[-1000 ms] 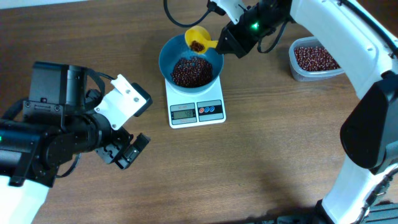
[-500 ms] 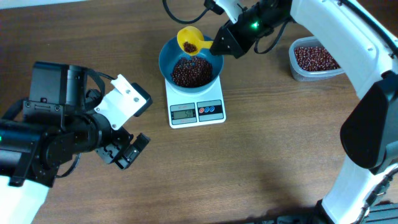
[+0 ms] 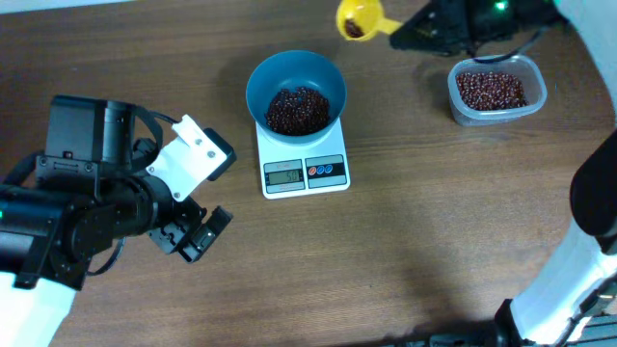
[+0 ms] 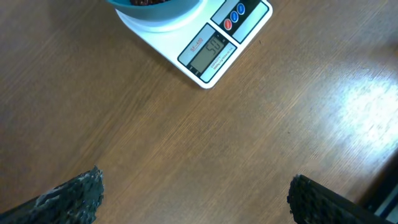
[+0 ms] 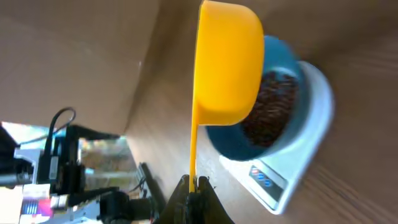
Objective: Scoop item into bowl and weigh 50g on scale
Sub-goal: 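Carry the empty scoop with the right gripper back to the bean tub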
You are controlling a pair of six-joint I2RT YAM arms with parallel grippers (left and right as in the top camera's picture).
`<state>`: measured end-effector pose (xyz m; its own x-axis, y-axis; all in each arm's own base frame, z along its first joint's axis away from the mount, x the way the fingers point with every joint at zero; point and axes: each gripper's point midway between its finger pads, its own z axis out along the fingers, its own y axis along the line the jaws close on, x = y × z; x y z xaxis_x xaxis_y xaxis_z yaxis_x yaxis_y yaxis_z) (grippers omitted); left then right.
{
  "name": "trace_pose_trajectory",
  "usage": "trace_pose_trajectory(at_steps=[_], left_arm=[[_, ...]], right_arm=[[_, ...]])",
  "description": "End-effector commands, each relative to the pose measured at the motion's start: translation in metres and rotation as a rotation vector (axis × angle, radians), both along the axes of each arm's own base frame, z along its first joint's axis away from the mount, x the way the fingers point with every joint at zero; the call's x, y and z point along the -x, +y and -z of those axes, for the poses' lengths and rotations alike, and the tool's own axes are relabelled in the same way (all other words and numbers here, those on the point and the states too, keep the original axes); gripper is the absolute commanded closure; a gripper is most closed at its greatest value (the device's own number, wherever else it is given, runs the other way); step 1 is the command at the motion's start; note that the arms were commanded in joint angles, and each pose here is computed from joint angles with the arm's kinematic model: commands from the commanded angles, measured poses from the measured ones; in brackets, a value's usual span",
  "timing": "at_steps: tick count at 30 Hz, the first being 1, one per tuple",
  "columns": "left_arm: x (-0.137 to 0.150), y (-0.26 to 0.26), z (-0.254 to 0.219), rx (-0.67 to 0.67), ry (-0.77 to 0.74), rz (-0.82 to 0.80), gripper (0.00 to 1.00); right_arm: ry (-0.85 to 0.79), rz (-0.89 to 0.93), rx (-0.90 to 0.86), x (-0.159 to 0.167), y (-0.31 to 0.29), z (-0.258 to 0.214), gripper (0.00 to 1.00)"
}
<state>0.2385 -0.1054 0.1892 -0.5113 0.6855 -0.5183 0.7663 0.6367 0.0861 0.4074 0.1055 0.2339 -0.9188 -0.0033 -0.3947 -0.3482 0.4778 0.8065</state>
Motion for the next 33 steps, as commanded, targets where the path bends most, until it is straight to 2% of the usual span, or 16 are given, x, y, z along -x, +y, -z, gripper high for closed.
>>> trace_pose_trajectory(at_steps=[1,5,9,11,16,19,21,23,25,28,33], left_arm=[[0.0,0.002,0.003,-0.007,0.001,0.007,0.01],[0.0,0.002,0.003,-0.007,0.001,0.007,0.01],[0.0,0.002,0.003,-0.007,0.001,0.007,0.01],[0.0,0.002,0.003,-0.007,0.001,0.007,0.01],[0.0,0.002,0.003,-0.007,0.001,0.007,0.01],[0.0,0.002,0.003,-0.007,0.001,0.007,0.01],[0.0,0.002,0.003,-0.007,0.001,0.007,0.01],[0.0,0.002,0.003,-0.007,0.001,0.007,0.01],[0.0,0.002,0.003,-0.007,0.001,0.007,0.01],[0.0,0.002,0.003,-0.007,0.001,0.007,0.01],[0.0,0.002,0.003,-0.007,0.001,0.007,0.01]], right_arm=[[0.098,0.122,0.158,0.015,-0.068,0.021,0.96],[0.184,0.249,0.263,0.038,-0.145,0.038,0.96],[0.263,0.361,0.459,0.058,-0.213,0.062,0.96],[0.235,0.383,0.484,0.052,-0.221,0.063,0.96],[0.301,0.523,0.45,0.039,-0.229,0.069,0.96],[0.299,0.511,0.493,0.04,-0.232,0.072,0.96],[0.276,0.414,0.657,0.045,-0.233,0.083,0.96],[0.232,0.319,0.697,0.036,-0.207,0.084,0.96],[0.209,0.233,0.822,0.031,-0.189,0.09,0.96],[0.181,0.162,1.175,0.023,-0.187,0.095,0.96],[0.16,0.184,1.229,0.015,-0.187,0.092,0.96]])
